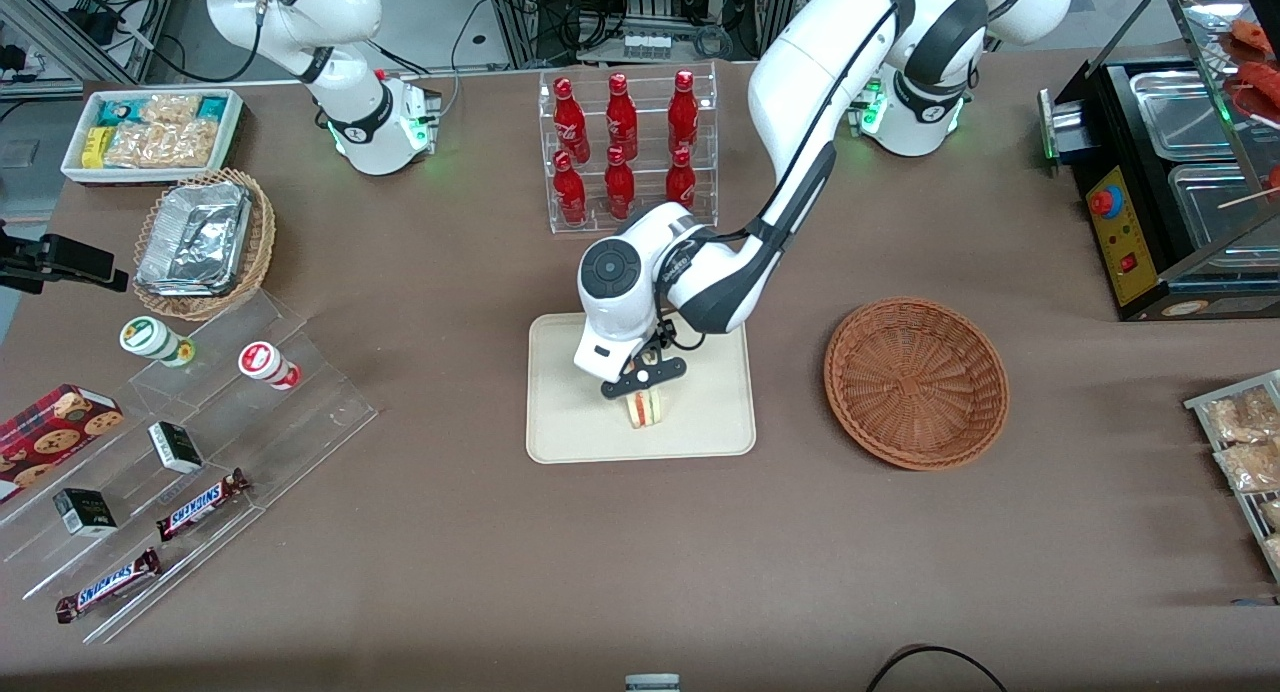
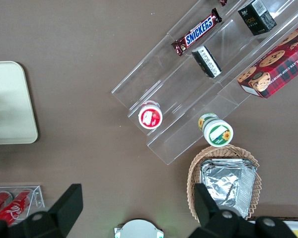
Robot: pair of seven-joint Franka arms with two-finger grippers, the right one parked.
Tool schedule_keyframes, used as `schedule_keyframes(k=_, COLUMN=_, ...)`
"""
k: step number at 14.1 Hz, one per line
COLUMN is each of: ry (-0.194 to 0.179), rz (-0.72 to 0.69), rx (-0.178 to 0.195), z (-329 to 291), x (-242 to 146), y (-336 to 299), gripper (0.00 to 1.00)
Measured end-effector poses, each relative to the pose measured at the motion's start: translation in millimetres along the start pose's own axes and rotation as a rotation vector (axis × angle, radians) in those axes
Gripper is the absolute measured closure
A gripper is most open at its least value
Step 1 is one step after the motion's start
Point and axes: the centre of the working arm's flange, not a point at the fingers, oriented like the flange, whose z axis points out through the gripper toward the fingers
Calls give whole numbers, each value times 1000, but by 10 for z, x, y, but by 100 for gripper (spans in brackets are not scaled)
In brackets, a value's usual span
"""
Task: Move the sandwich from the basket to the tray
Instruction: 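Lower the sandwich onto the tray and open the left gripper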
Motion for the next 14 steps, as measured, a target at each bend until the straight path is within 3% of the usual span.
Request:
schedule_keyframes(k=3, ry=5, rz=-6, rx=-2, z=-230, x=39, y=3, gripper=1)
schedule_keyframes(k=8, ry=33, rz=-18, rx=-33, z=-1220, x=61, y=-117, gripper=0)
schedule_keyframes(k=11, ry=49, rz=-55, rx=-49, z=-1578, x=443, y=-399, gripper=0)
schedule_keyframes(k=14, ry=37, rz=-9, rx=-25, z=-1601, x=886, y=-720, gripper=0)
